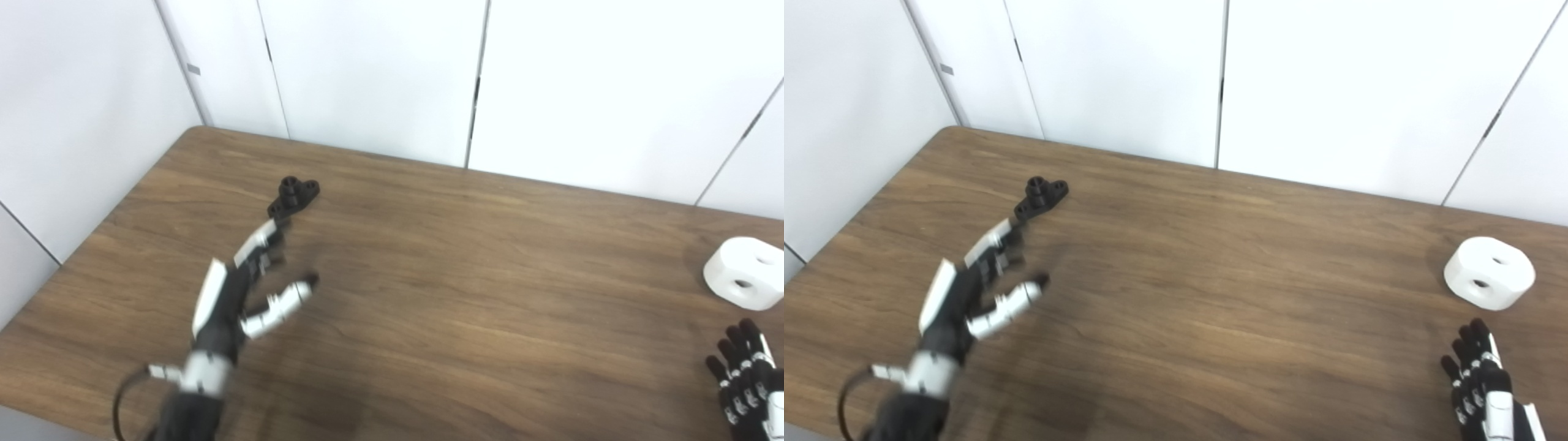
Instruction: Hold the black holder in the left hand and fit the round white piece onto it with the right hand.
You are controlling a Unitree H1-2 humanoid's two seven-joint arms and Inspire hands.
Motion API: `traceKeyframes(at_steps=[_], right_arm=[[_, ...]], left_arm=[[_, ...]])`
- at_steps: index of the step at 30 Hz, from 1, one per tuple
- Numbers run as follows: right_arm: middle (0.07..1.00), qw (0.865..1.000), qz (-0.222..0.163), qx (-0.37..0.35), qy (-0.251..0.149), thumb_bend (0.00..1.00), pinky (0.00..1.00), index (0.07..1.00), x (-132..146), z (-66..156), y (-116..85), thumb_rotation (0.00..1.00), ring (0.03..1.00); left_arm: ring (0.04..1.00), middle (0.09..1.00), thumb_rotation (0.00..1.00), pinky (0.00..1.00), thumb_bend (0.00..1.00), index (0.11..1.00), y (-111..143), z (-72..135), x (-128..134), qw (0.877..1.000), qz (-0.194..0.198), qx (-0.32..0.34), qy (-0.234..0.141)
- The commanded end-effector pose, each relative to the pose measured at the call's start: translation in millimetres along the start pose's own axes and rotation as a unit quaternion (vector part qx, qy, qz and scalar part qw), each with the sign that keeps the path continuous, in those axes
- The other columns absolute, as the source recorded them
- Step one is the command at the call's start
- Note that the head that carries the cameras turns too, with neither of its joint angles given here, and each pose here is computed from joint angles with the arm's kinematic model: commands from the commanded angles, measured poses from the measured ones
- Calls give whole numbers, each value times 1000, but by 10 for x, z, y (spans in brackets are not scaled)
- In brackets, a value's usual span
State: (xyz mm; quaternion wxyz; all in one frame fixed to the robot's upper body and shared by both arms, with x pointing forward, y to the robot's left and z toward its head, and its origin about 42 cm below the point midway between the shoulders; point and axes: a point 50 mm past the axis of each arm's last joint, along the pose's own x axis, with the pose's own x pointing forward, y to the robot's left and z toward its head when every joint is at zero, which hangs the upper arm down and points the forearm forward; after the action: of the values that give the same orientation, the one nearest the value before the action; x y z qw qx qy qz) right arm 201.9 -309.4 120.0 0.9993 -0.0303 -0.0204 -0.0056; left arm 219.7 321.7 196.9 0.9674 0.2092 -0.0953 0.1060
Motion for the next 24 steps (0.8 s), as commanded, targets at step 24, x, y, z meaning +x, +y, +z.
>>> traceKeyframes(at_steps=[24], right_arm=[[987, 997, -1, -79, 12, 605, 1000, 992, -365, -119, -20, 1000, 1000]], left_arm=[[950, 912, 323, 890, 793, 838, 566, 201, 1020, 962, 67, 264, 19]])
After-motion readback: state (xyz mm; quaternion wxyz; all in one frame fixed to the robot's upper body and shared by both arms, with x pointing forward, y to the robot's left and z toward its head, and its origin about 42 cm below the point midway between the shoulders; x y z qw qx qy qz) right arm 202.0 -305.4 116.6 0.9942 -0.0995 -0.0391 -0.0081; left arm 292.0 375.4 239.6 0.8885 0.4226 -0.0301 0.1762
